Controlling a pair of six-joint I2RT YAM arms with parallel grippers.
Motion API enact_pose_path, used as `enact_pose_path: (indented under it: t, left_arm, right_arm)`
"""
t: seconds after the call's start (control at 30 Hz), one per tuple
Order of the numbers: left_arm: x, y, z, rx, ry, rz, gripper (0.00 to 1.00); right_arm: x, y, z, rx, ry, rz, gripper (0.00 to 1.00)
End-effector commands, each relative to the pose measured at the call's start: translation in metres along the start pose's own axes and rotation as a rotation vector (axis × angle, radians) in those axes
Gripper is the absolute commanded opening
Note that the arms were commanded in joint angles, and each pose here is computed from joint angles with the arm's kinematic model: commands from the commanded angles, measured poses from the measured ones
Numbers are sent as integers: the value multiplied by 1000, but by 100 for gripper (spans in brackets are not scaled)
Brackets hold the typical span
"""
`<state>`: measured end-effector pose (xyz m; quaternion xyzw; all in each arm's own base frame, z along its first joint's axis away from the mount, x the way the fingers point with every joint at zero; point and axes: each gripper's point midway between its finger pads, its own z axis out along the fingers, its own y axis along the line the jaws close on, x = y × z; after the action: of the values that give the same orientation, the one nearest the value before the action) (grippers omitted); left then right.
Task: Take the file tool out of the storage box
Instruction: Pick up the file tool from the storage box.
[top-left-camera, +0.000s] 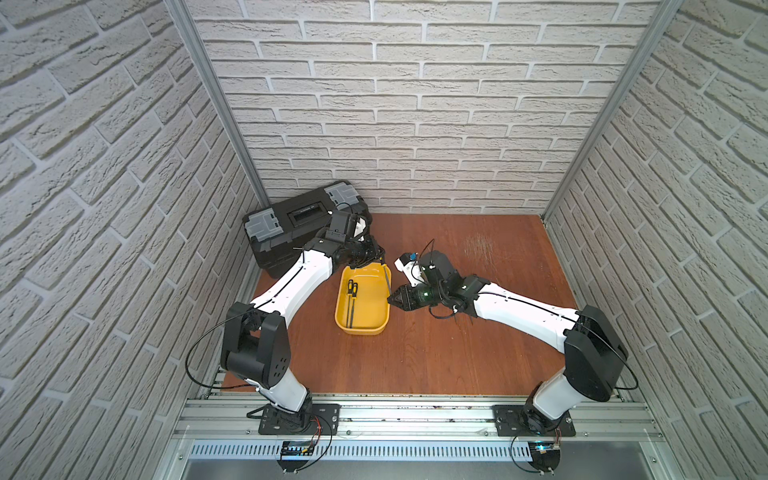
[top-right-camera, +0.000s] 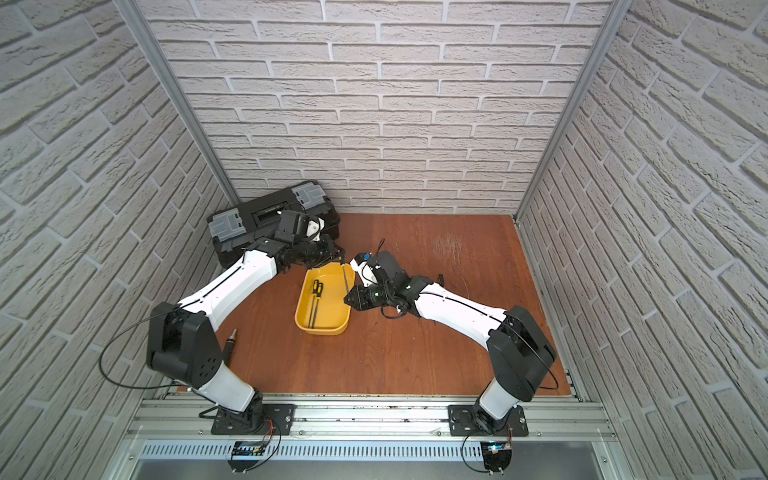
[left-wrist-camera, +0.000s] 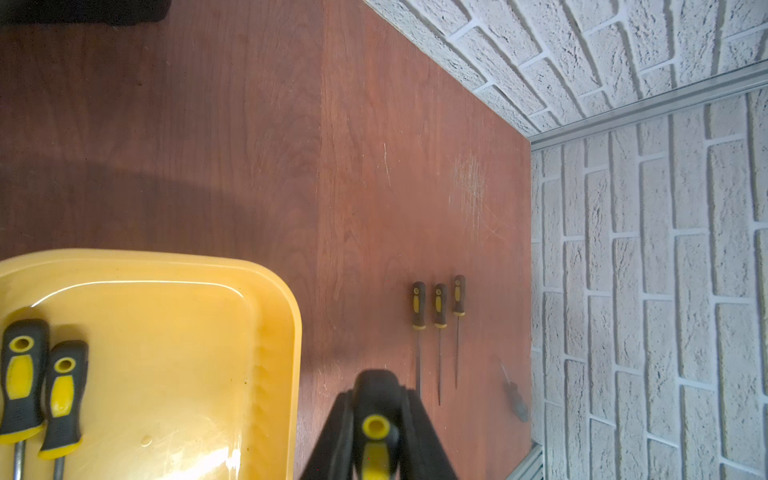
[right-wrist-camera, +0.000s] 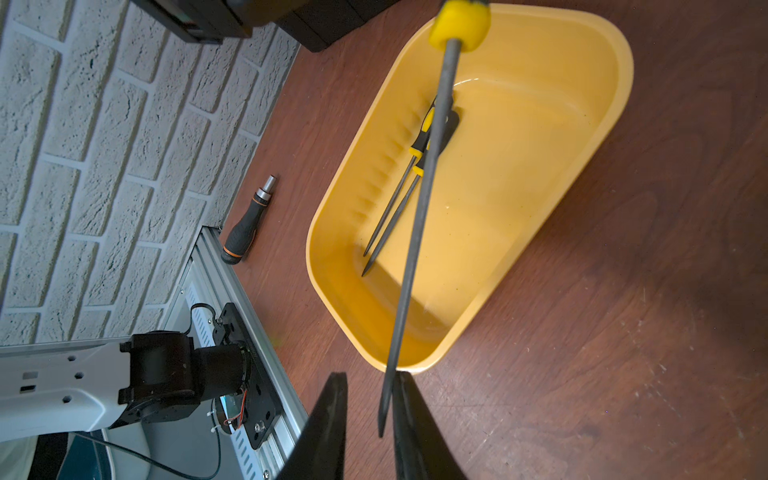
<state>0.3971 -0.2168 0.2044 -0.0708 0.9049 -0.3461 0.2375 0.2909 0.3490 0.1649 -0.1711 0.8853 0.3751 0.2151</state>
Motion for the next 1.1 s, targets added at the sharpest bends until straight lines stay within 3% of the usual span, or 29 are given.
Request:
enact_pose_path:
  t: [0.0,0.37,0.53,0.73,0.87,1.07]
  left_arm:
    - [-2,-12,-10,37,-28,22,16]
    - [-2,-14,-13,45,-36,22,16]
    - [-2,-15,-16,48,-41,26,18]
    - [-5,-16,-17,62,-37,31,46]
    - [-10,-22,-20,91,-35,59,74]
    - [-9,-21,-25,67,-12,101,93]
  right_arm:
    - [-13,16,0,-42,-37,-28,20]
    - [-11,14,2,-24,-35,-24,3]
    - [-11,11,1,-8,-36,-22,3]
    - [-12,-4,-6,91,-46,-34,3]
    - [-11,-15,-14,166,-52,-35,3]
    - [-7,-39,-32,320,-70,-9,3]
